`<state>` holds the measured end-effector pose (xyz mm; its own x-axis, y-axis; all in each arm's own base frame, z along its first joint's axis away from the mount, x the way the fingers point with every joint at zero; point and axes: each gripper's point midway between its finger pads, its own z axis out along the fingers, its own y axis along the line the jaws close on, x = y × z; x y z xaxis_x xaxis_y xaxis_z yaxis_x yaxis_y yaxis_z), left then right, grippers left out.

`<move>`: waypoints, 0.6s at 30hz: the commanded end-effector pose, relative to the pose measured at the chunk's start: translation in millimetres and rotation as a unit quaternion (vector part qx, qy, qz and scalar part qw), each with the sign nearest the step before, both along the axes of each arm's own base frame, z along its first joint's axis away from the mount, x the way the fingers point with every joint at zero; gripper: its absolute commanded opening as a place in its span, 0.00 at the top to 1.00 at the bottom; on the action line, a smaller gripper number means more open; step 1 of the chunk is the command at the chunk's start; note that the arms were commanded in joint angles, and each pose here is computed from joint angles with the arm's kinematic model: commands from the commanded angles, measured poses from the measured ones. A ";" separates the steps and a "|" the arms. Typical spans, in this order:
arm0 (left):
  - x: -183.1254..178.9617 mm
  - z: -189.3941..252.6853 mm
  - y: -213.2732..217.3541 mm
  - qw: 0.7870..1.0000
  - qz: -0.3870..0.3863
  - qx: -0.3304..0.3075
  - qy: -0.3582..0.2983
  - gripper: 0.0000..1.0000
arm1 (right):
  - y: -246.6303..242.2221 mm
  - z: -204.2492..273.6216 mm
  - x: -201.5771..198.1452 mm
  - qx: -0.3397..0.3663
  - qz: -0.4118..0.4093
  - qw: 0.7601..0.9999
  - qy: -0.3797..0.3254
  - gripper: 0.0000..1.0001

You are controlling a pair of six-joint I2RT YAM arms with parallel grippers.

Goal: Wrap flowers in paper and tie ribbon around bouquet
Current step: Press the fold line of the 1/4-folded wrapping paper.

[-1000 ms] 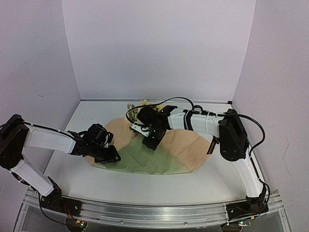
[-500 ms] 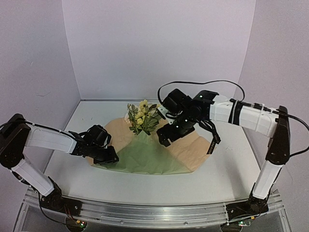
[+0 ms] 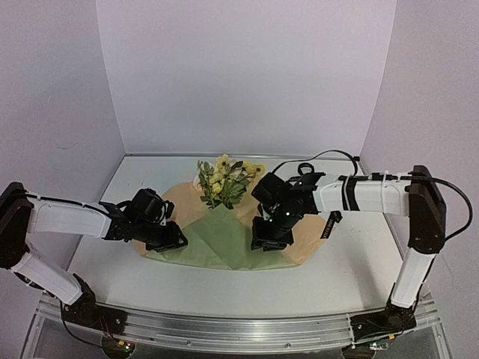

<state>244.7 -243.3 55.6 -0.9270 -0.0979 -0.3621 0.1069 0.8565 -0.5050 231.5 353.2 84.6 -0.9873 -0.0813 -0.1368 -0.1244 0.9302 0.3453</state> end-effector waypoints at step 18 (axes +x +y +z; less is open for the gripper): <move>-37.3 -35.5 8.5 0.998 -0.013 0.013 0.062 0.72 | -37.5 -83.2 -14.1 -0.008 -0.151 0.988 0.044 0.77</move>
